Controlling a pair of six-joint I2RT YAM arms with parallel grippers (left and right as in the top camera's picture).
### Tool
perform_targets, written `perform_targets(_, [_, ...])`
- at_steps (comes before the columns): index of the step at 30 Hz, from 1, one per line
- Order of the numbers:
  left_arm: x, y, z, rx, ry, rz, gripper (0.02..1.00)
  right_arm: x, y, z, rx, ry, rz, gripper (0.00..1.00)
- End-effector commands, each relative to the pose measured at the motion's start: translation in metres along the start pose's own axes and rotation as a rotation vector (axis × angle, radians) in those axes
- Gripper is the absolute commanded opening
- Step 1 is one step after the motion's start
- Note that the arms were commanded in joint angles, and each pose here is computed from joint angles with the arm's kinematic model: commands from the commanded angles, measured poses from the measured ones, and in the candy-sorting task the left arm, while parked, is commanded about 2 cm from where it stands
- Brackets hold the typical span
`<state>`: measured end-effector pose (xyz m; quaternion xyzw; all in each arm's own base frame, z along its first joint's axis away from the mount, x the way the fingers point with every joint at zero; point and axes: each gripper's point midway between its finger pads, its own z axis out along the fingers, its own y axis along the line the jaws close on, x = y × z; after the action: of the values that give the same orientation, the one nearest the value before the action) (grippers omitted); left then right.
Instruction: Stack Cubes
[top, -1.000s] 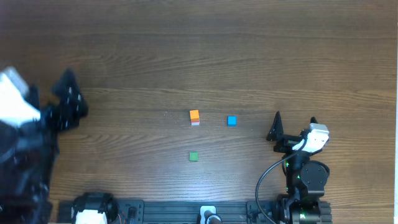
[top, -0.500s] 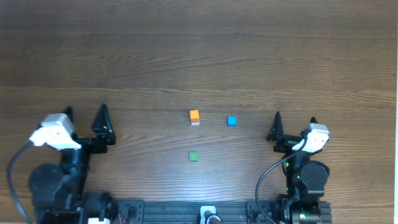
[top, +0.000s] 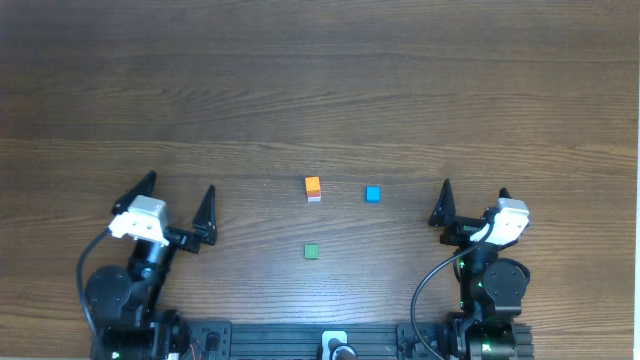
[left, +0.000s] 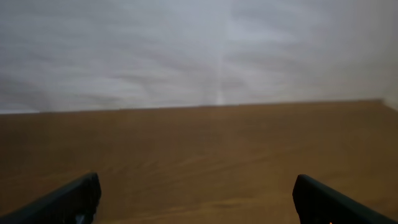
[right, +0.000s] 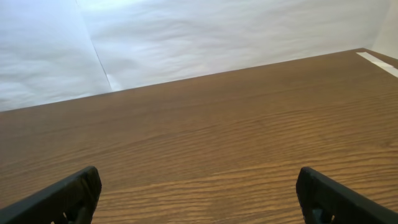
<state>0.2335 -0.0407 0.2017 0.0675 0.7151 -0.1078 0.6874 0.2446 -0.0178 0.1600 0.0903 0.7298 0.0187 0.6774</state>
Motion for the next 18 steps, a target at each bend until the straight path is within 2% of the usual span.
perform_targets(1, [0.019,0.001,0.003,0.003,0.023,0.068,0.996,0.003,0.002,0.000,-0.011,-0.001,-0.001,0.993])
perform_targets(6, [0.034,0.010,0.006,-0.039,0.034,0.065,0.996,0.003,0.002,0.000,-0.011,-0.001,-0.001,0.993])
perform_targets(18, [0.038,0.011,0.008,-0.039,0.016,0.070,1.000,0.003,0.002,0.000,-0.011,-0.001,-0.001,0.991])
